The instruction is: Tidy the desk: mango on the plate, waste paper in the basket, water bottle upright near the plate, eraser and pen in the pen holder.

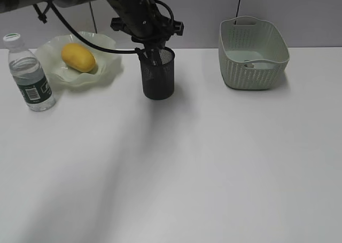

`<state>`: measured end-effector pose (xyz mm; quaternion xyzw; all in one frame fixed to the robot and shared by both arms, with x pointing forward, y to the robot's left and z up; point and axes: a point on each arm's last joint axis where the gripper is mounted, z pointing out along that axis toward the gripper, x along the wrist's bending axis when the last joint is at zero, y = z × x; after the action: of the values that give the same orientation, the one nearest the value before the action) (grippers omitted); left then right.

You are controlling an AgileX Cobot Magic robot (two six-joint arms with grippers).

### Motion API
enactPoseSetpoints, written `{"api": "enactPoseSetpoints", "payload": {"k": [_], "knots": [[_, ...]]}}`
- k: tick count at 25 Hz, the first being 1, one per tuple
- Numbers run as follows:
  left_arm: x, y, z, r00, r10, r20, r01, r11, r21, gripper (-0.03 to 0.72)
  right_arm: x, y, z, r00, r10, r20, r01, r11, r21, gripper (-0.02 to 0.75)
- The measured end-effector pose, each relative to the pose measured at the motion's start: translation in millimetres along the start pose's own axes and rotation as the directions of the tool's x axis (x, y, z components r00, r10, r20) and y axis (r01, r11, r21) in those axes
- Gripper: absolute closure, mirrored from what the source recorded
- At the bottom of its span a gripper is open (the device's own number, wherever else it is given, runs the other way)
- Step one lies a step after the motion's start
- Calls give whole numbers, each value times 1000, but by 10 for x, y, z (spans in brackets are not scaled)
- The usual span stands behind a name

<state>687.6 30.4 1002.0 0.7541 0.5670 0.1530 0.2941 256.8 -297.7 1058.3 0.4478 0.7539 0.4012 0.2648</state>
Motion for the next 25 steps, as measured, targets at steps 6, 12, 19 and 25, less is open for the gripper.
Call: {"api": "enactPoseSetpoints", "payload": {"k": [6,12,19,25], "knots": [[-4,33,-63,1000,0,3,0,1000,-14,311,0,0,0,1000,0,0,0,1000,0,234],[-14,199,-443,1000,0,14,1,997,-82,288,0,0,0,1000,0,0,0,1000,0,234],[63,205,-1095,999,11,-51,-9,999,36,286,0,0,0,1000,0,0,0,1000,0,235],[94,120,-1505,995,90,-43,-83,986,144,264,0,0,0,1000,0,0,0,1000,0,235]]}}
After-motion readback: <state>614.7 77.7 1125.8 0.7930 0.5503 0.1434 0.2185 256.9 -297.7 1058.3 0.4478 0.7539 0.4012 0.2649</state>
